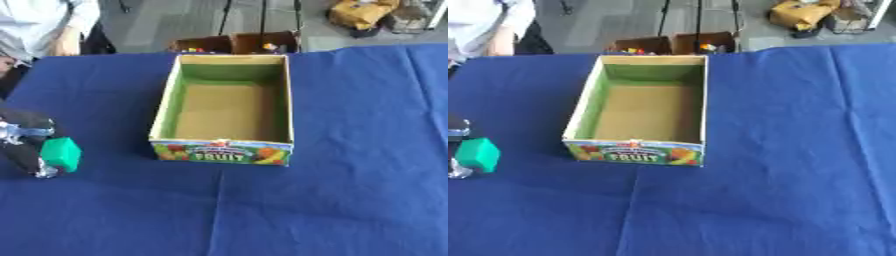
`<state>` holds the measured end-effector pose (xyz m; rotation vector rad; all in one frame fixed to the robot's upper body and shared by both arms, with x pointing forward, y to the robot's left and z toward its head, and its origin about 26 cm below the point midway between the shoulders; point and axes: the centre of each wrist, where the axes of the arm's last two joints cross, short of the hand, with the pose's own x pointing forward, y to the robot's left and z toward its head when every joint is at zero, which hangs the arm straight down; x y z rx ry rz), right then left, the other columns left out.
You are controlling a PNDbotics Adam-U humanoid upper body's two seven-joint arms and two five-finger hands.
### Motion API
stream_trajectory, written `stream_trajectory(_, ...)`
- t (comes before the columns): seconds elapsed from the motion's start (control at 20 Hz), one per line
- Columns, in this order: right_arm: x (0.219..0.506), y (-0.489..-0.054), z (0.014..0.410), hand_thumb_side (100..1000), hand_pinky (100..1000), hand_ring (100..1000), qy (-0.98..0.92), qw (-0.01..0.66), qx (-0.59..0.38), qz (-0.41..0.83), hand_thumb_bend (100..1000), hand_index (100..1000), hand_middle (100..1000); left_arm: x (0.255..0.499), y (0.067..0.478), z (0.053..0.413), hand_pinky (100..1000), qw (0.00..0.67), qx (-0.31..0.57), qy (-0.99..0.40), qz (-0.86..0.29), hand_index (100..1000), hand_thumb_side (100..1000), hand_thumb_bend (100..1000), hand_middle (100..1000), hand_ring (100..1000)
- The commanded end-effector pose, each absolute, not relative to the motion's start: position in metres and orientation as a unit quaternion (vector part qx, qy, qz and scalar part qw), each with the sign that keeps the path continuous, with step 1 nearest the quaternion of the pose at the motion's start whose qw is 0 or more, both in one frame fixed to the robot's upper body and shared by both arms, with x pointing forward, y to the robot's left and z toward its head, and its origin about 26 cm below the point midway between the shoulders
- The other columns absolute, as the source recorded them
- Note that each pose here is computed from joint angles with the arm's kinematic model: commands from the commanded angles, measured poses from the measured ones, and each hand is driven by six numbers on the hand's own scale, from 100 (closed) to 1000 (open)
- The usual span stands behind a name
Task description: Pick up objects on the table and place them in the box.
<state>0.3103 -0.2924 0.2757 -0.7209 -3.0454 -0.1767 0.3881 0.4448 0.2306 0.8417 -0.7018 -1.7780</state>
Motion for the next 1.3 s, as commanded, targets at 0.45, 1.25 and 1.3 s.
stream_trajectory(0.45,0.305,-0.295,0.285,770,665,663,-0.971,-0.014,-0.231,-0.056,100,644,495,0.387,0.444,0.248,547,0.475,0.337,-0.275,-0.765,725,442,100,599,594)
stream_trajectory(1.25,0.305,-0.295,0.282,754,667,663,-0.971,-0.007,-0.234,-0.054,100,646,495,0.388,0.427,0.281,509,0.453,0.376,-0.321,-0.742,680,443,100,568,560)
stream_trajectory(1.3,0.305,-0.296,0.281,752,667,663,-0.971,-0.006,-0.234,-0.054,100,646,495,0.389,0.425,0.286,508,0.449,0.380,-0.328,-0.739,680,439,100,567,559)
